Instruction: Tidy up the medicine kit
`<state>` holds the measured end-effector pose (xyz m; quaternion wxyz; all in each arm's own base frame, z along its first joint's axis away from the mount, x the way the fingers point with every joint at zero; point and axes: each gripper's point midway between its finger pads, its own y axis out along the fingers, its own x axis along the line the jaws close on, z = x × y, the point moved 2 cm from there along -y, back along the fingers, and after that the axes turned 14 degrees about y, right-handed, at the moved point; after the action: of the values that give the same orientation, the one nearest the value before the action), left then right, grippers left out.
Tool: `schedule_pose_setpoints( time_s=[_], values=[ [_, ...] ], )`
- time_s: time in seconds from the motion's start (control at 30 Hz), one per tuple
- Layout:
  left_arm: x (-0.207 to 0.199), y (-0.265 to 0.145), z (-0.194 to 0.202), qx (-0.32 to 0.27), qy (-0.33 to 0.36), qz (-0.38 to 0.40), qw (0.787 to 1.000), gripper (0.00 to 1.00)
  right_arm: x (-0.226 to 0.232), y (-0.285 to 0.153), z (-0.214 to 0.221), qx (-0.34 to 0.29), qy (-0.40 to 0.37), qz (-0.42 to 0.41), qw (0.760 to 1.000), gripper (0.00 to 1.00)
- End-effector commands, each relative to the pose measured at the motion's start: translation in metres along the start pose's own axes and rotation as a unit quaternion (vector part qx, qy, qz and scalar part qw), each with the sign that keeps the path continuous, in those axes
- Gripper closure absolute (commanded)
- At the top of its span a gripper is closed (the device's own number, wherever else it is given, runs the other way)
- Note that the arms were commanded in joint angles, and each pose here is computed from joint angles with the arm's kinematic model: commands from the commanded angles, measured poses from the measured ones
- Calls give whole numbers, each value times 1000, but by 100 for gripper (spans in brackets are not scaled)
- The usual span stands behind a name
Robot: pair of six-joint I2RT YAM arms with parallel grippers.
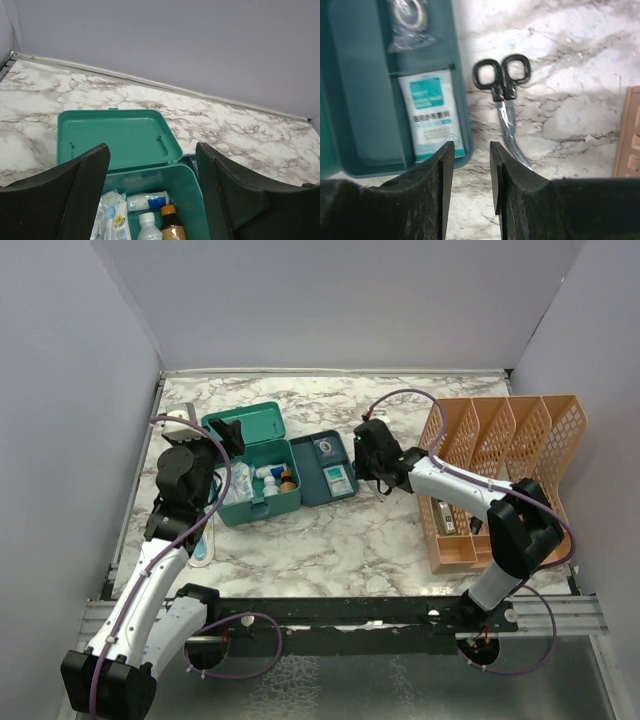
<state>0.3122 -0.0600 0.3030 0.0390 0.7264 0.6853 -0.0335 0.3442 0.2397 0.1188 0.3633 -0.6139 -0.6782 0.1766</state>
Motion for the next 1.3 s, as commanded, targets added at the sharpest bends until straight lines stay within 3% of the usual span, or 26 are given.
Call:
schedule_pose_setpoints(
  time_s=[0.0,0.4,0.63,1.03,1.27],
  values=[
    [4,-6,-7,-13,1,-7,1000,27,-26,4,10,1,3,49,999,63],
    [27,-13,-10,-22,-11,-79,997,27,-48,30,43,64,-36,35,997,59],
    [36,-14,-14,-33,-26,-110,993,26,-59,44,35,57,-33,49,997,59],
    [37,-19,-15,-43,-17,-110,993,26,-55,59,39,69,-50,36,996,60],
    [25,-16,-16,-43,-5,-69,997,26,-52,66,44,92,-70,27,993,62]
  ],
)
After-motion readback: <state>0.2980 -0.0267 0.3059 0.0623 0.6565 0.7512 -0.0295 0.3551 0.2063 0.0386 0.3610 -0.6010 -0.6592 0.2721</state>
